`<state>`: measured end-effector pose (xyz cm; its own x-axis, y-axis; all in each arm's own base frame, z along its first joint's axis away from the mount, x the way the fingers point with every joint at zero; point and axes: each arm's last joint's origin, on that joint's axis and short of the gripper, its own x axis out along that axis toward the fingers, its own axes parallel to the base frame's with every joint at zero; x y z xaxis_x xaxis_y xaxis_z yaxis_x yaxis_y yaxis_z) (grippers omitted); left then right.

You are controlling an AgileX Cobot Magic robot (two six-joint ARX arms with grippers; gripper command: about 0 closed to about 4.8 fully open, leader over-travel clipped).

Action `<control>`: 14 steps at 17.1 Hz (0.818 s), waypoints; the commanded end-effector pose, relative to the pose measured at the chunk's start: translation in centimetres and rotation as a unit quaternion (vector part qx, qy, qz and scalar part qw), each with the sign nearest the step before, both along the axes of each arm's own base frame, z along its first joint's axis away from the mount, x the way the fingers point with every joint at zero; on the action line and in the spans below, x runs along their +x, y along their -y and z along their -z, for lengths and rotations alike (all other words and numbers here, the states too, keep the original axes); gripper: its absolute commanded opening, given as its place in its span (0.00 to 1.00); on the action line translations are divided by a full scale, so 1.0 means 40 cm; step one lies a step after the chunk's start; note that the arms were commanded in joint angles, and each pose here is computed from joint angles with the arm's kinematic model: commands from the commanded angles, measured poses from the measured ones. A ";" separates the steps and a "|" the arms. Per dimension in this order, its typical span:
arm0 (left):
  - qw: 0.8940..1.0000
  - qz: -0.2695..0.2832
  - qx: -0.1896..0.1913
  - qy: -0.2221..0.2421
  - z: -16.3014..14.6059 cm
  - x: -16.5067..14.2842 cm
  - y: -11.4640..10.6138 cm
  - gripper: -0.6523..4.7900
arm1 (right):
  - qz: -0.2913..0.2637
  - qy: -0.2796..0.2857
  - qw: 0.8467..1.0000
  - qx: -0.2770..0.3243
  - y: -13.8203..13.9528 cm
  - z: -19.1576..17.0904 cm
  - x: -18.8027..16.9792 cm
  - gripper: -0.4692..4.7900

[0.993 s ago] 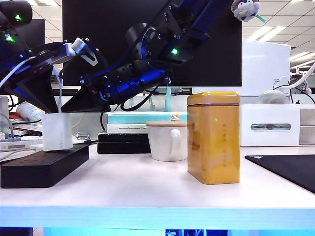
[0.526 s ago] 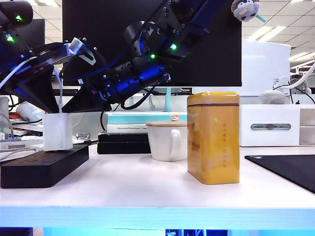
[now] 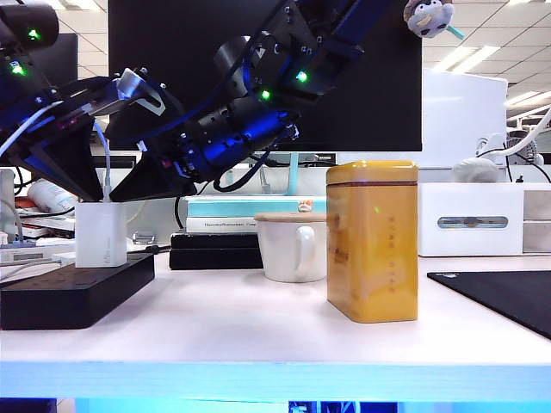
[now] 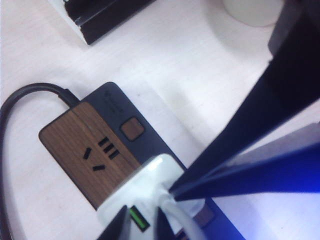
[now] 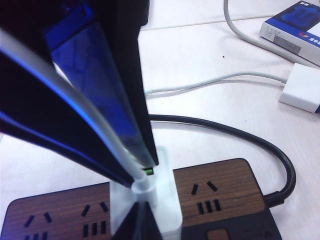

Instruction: Plug the white charger into the left socket.

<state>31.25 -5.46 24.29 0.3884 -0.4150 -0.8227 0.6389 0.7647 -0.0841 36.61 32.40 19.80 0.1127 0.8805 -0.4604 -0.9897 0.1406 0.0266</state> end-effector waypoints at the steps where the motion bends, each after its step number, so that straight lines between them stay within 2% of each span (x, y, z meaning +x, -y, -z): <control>1: 0.997 -0.009 0.027 -0.069 0.030 -0.018 -0.004 0.27 | 0.032 -0.019 0.998 -0.047 0.008 0.050 -0.001 0.09; 6: 1.000 -0.017 0.020 0.008 -0.107 -0.013 -0.005 0.27 | 0.043 0.026 0.999 -0.009 0.033 -0.055 0.000 0.09; 8: 0.997 -0.043 0.043 0.047 -0.175 -0.018 -0.011 0.26 | 0.055 0.046 0.997 0.001 0.048 -0.107 -0.004 0.09; 9: 0.993 -0.062 0.068 0.069 -0.203 -0.021 -0.016 0.26 | 0.060 0.058 0.996 0.012 0.059 -0.137 -0.004 0.09; 10: 0.989 -0.080 0.092 0.085 -0.222 -0.022 -0.021 0.26 | 0.063 0.071 0.995 0.024 0.065 -0.165 -0.006 0.09; 11: 0.987 -0.088 0.101 0.094 -0.232 -0.022 -0.023 0.27 | 0.067 0.084 0.994 0.033 0.069 -0.188 -0.011 0.09; 14: 0.986 -0.088 0.099 0.099 -0.223 -0.008 -0.020 0.26 | 0.071 0.096 0.992 0.049 0.069 -0.212 -0.013 0.09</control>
